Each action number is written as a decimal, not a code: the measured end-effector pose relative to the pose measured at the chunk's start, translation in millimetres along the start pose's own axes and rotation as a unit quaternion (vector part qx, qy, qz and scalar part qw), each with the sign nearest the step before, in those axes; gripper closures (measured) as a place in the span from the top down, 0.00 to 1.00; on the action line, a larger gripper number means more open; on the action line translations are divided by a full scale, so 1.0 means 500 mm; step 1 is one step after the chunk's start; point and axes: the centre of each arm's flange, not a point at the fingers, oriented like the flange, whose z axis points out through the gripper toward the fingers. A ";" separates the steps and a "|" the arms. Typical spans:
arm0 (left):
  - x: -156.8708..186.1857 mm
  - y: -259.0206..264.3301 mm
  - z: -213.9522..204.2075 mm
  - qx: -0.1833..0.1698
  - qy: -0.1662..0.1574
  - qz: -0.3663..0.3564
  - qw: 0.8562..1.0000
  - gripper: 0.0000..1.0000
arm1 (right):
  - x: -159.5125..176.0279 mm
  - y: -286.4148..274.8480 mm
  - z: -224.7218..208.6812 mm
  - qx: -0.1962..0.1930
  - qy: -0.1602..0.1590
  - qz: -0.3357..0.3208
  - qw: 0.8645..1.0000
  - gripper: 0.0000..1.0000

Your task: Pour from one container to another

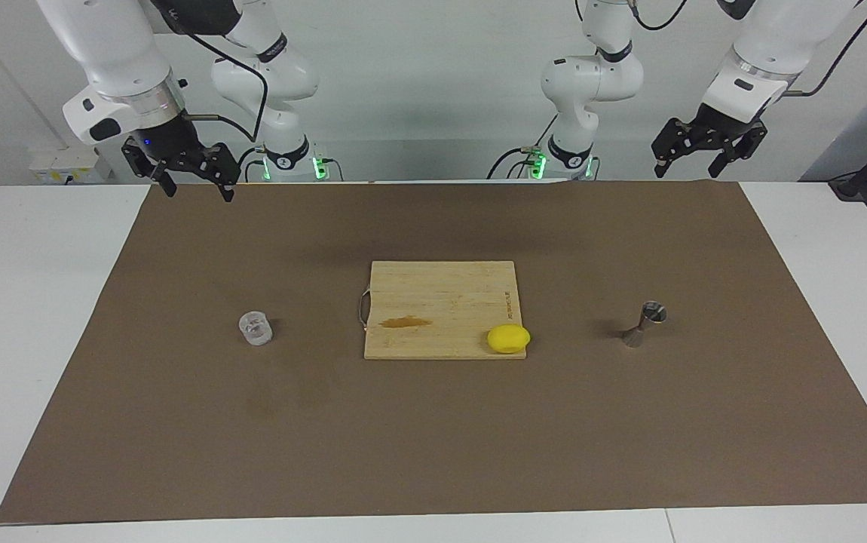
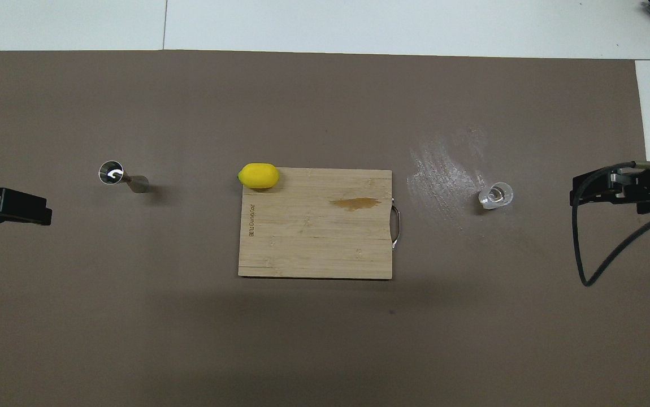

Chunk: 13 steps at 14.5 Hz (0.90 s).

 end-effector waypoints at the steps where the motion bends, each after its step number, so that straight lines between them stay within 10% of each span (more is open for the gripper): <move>1: 0.000 -0.015 0.008 -0.008 -0.004 -0.009 1.000 1.00 | 0.000 0.000 0.001 0.000 -0.001 0.000 1.000 1.00; 7: -0.019 -0.220 0.137 -0.099 -0.060 -0.166 0.979 1.00 | -0.001 0.001 0.003 0.000 -0.001 0.000 1.000 1.00; 11: -0.037 -0.314 0.221 -0.185 -0.083 -0.358 0.911 1.00 | 0.000 0.003 0.005 0.000 -0.003 0.001 1.000 1.00; 13: -0.041 -0.344 0.277 -0.218 -0.097 -0.460 0.855 1.00 | 0.000 0.003 0.006 -0.001 -0.003 0.001 1.000 1.00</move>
